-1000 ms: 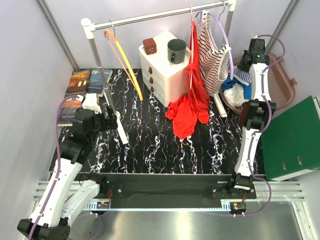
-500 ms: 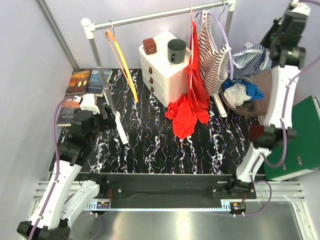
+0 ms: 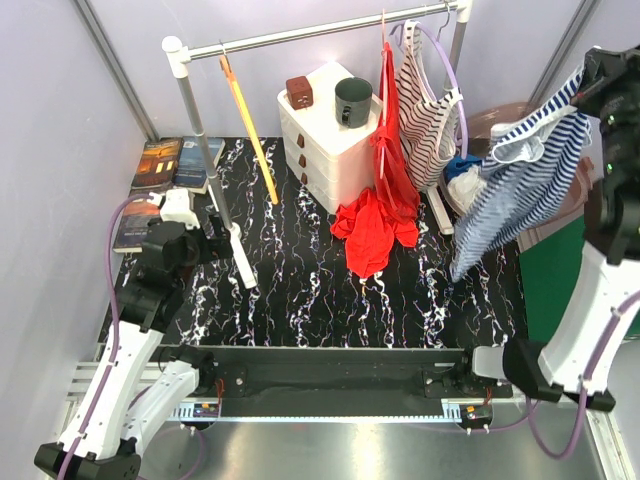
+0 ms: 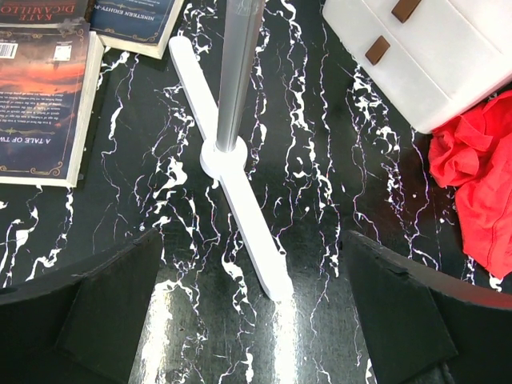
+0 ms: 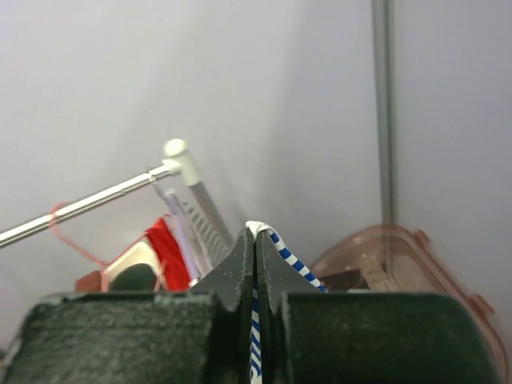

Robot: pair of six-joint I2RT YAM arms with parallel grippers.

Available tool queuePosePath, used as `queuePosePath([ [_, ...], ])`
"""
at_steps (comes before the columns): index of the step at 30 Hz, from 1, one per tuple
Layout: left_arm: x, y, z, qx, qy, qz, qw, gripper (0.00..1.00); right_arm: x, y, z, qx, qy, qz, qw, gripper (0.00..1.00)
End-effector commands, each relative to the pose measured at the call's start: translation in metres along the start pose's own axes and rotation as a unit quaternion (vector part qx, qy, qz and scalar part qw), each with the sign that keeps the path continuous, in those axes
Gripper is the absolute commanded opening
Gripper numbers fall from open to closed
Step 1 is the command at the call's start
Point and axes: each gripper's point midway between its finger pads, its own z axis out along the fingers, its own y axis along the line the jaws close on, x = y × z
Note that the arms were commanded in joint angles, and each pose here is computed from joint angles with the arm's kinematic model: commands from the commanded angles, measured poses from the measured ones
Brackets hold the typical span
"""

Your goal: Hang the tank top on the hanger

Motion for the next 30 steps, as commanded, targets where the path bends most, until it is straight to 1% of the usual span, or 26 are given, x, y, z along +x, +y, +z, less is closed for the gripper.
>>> queuePosePath([
  [1, -0.011, 0.0, 0.0, -0.002, -0.027, -0.01, 1.0, 0.99, -0.052, 0.049, -0.043, -0.116, -0.066, 0.018, 0.991, 0.0],
  [2, -0.012, 0.001, 0.0, -0.003, -0.029, -0.011, 1.0, 0.99, -0.053, 0.068, -0.054, -0.169, -0.058, 0.021, 0.984, 0.0],
  [4, -0.013, 0.002, -0.001, -0.005, -0.031, -0.011, 0.999, 0.99, -0.063, 0.094, -0.071, -0.235, -0.055, 0.046, 0.969, 0.0],
  [5, -0.013, 0.002, -0.002, -0.006, -0.033, -0.011, 0.999, 0.99, -0.057, 0.114, -0.081, -0.297, -0.032, 0.052, 0.953, 0.0],
  [6, -0.014, 0.003, -0.002, -0.007, -0.035, -0.012, 0.999, 0.99, -0.057, 0.127, -0.09, -0.334, -0.014, 0.083, 0.939, 0.0],
  [7, -0.014, 0.003, -0.003, -0.007, -0.036, -0.013, 0.999, 0.99, -0.062, 0.139, -0.096, -0.371, -0.016, 0.09, 0.924, 0.0],
  [8, -0.015, 0.003, -0.004, -0.007, -0.038, -0.012, 0.999, 0.99, -0.059, 0.152, -0.112, -0.422, 0.003, 0.093, 0.902, 0.0],
  [9, -0.015, 0.003, -0.004, -0.006, -0.039, -0.013, 0.999, 0.99, -0.059, 0.159, -0.113, -0.448, 0.008, 0.119, 0.886, 0.0],
  [10, -0.015, 0.003, -0.004, -0.006, -0.04, -0.013, 0.999, 0.99, -0.059, 0.162, -0.117, -0.461, 0.01, 0.125, 0.879, 0.0],
  [11, -0.015, 0.003, -0.004, -0.004, -0.04, -0.013, 0.999, 0.99, -0.067, 0.162, -0.129, -0.462, -0.008, 0.127, 0.878, 0.0],
  [12, -0.015, 0.001, -0.004, -0.001, -0.041, -0.013, 0.999, 0.99, -0.055, 0.158, -0.12, -0.452, 0.003, 0.146, 0.88, 0.0],
  [13, -0.017, 0.001, -0.005, 0.002, -0.044, -0.014, 0.999, 0.99, -0.062, 0.159, -0.124, -0.457, -0.019, 0.14, 0.878, 0.0],
  [14, -0.017, -0.001, -0.005, 0.006, -0.043, -0.013, 0.999, 0.99, -0.064, 0.16, -0.13, -0.46, -0.022, 0.141, 0.877, 0.0],
  [15, -0.019, -0.003, -0.006, 0.011, -0.047, -0.013, 0.999, 0.99, -0.064, 0.162, -0.133, -0.47, -0.018, 0.15, 0.869, 0.0],
  [16, -0.021, -0.005, -0.007, 0.017, -0.05, -0.012, 0.999, 0.99, -0.064, 0.166, -0.136, -0.485, -0.011, 0.154, 0.861, 0.0],
  [17, -0.022, -0.009, -0.008, 0.031, -0.053, -0.01, 0.998, 0.99, -0.055, 0.17, -0.135, -0.509, 0.016, 0.156, 0.846, 0.0],
  [18, -0.026, -0.013, -0.009, 0.041, -0.061, -0.012, 0.997, 0.99, -0.058, 0.173, -0.138, -0.524, 0.021, 0.165, 0.836, 0.0],
  [20, -0.033, -0.021, -0.012, 0.061, -0.071, -0.022, 0.995, 0.99, -0.049, 0.173, -0.129, -0.528, 0.042, 0.17, 0.831, 0.0],
  [22, -0.039, -0.026, -0.013, 0.072, -0.078, -0.028, 0.994, 0.99, -0.045, 0.173, -0.125, -0.525, 0.045, 0.163, 0.834, 0.0],
  [23, -0.042, -0.027, -0.014, 0.075, -0.08, -0.033, 0.993, 0.99, -0.038, 0.173, -0.12, -0.522, 0.063, 0.172, 0.833, 0.0],
  [25, -0.042, -0.028, -0.011, 0.074, -0.075, -0.033, 0.994, 0.99, -0.031, 0.182, -0.121, -0.537, 0.079, 0.173, 0.822, 0.0],
  [26, -0.043, -0.028, -0.011, 0.073, -0.074, -0.033, 0.994, 0.99, -0.03, 0.187, -0.113, -0.537, 0.081, 0.174, 0.822, 0.0],
  [27, -0.043, -0.028, -0.01, 0.071, -0.073, -0.034, 0.994, 0.99, -0.012, 0.202, -0.118, -0.553, 0.112, 0.17, 0.808, 0.0],
  [29, -0.041, -0.028, -0.009, 0.071, -0.07, -0.035, 0.994, 0.98, 0.0, 0.221, -0.114, -0.563, 0.127, 0.165, 0.799, 0.0],
  [30, -0.041, -0.028, -0.009, 0.071, -0.07, -0.035, 0.994, 0.98, 0.012, 0.229, -0.114, -0.571, 0.142, 0.157, 0.793, 0.0],
])
